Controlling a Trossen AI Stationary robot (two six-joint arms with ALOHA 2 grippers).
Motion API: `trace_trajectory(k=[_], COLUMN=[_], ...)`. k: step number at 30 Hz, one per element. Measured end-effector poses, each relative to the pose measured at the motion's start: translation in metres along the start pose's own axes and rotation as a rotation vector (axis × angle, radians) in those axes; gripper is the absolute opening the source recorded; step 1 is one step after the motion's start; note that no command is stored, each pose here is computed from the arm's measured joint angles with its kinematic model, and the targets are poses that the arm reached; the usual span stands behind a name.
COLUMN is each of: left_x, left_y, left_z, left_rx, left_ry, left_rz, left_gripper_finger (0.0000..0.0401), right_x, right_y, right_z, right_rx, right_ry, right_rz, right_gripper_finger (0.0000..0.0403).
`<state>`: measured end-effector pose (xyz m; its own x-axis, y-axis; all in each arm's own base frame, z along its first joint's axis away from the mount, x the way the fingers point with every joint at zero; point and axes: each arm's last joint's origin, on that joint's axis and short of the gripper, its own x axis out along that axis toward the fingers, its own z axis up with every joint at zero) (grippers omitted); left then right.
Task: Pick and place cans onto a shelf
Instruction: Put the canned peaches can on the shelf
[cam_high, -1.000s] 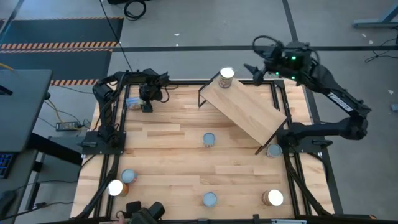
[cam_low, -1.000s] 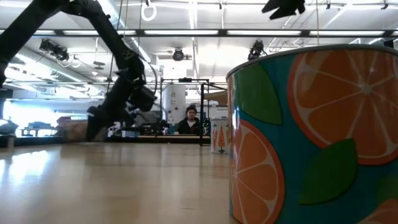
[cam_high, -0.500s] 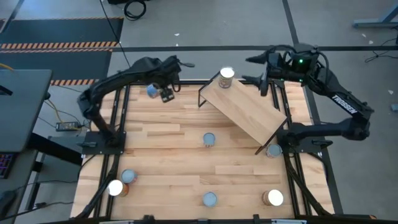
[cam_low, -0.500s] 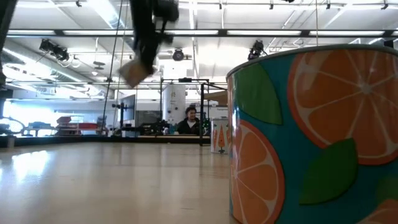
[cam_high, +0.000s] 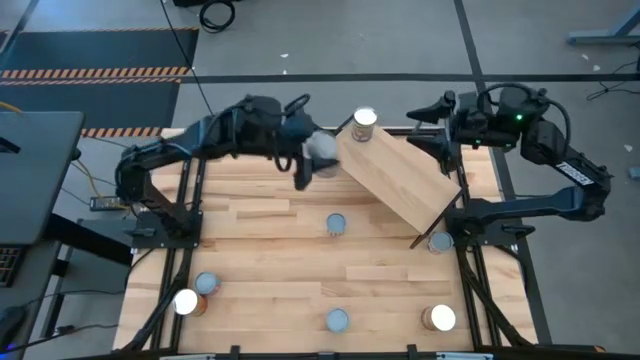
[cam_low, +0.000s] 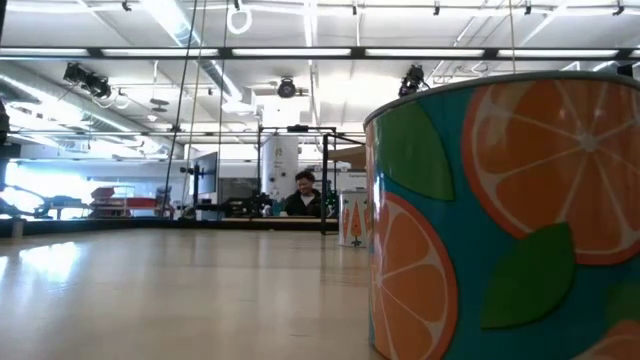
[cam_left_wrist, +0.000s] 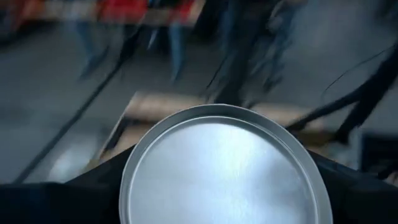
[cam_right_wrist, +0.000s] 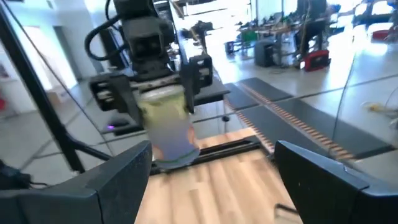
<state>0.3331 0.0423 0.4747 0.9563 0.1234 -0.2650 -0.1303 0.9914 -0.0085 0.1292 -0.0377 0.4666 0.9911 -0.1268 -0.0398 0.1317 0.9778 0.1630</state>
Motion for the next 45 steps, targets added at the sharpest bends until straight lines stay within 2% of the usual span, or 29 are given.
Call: trace_trajectory(k=[4,9,12,16,21,24,29,35,41,45], left_x=[0.021,0.05,0.063,0.072,0.095,0.103,0.112,0.135,0.135,0.134], left_y=[-0.006,-0.001,0.006,0.02,0.046,0.061,0.086,0.1,0.111,0.112], left_z=[-0.009,-0.05,-0.076,-0.099,-0.138,-0.136,-0.123,-0.152,-0.155,-0.154], left_rx=[0.056,0.03,0.05,0.065,-0.028,-0.05,-0.038,-0.07,-0.129,-0.125], left_ry=[-0.139,-0.155,-0.139,-0.176,-0.076,-0.024,-0.015,0.07,0.063,0.059], left_rz=[-0.065,-0.075,-0.003,0.113,0.21,0.23,0.244,0.239,0.307,0.323], left_gripper_finger=[0.0299,0.0299,0.0299,0.0299,0.0299,0.0299,0.0299,0.0302,0.0306,0.0312], right_x=[0.0,0.002,0.007,0.013,0.029,0.038,0.051,0.072,0.084,0.089], right_y=[0.008,0.014,0.014,0.012,0.011,0.011,0.01,0.008,0.005,0.004], right_z=[-0.002,-0.004,-0.007,-0.009,-0.013,-0.016,-0.02,-0.025,-0.027,-0.03], right_rx=[0.061,0.054,0.039,0.003,0.021,0.027,0.031,0.027,0.033,0.033], right_ry=[0.014,0.034,0.061,0.075,0.108,0.123,0.147,0.156,0.156,0.172], right_rz=[0.042,0.085,0.064,0.013,0.011,-0.006,-0.012,-0.059,-0.067,-0.07], right_gripper_finger=[0.0347,0.0347,0.0347,0.0347,0.0347,0.0347,0.0347,0.0347,0.0347,0.0347])
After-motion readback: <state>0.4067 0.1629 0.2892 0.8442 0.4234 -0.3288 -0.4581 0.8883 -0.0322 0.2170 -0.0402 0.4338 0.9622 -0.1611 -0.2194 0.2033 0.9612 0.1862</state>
